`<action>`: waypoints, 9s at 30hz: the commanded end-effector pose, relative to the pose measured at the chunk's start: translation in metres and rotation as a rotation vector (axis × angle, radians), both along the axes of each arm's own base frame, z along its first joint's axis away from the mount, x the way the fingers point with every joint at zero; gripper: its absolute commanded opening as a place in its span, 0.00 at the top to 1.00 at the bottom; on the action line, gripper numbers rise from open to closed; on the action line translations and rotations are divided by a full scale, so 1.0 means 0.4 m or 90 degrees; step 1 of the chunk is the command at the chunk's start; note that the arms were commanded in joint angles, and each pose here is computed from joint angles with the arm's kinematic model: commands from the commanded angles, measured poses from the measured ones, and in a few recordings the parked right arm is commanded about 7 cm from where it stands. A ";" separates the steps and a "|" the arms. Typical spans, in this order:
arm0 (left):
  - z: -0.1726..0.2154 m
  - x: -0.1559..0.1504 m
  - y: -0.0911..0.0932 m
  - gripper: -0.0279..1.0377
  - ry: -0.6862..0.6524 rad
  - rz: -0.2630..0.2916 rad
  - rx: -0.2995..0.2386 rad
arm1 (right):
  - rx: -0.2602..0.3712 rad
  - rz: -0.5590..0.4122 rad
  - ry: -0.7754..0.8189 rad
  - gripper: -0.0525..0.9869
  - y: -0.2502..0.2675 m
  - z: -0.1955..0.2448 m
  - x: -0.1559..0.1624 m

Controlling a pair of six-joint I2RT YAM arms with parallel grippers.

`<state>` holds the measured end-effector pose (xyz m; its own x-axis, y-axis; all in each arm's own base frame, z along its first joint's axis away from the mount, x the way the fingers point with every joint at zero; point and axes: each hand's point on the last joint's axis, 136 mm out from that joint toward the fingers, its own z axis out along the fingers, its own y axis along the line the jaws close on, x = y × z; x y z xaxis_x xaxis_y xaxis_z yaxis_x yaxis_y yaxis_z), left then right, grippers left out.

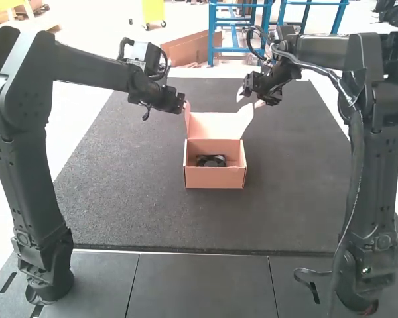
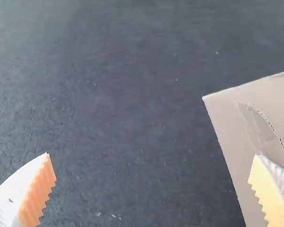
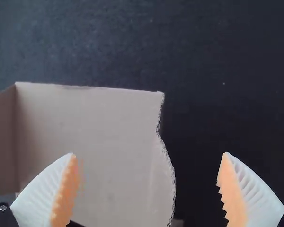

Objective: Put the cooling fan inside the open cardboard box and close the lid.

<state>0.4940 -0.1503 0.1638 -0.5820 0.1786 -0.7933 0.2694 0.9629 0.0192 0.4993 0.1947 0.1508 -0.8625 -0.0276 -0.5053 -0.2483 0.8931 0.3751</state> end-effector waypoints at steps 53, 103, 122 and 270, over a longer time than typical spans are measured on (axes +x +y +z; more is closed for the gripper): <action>0.112 -0.010 -0.010 0.07 -0.023 -0.012 -0.017 | -0.031 0.028 0.085 0.96 -0.007 0.017 -0.084; 0.079 -0.182 -0.090 0.07 0.065 -0.110 -0.078 | -0.033 0.083 0.097 0.96 0.036 0.059 -0.287; 0.053 -0.234 -0.080 0.07 0.077 -0.111 -0.077 | 0.001 0.111 0.136 0.96 0.059 0.031 -0.366; -0.144 -0.284 -0.161 0.07 0.055 -0.158 0.072 | -0.144 -0.075 -0.118 0.08 -0.275 0.133 -0.260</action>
<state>0.3695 -0.2207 0.0830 -0.6216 0.3994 -0.6739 0.5262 0.8501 0.0185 0.3903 0.0916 0.1957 -0.7747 -0.0640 -0.6291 -0.1920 0.9717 0.1375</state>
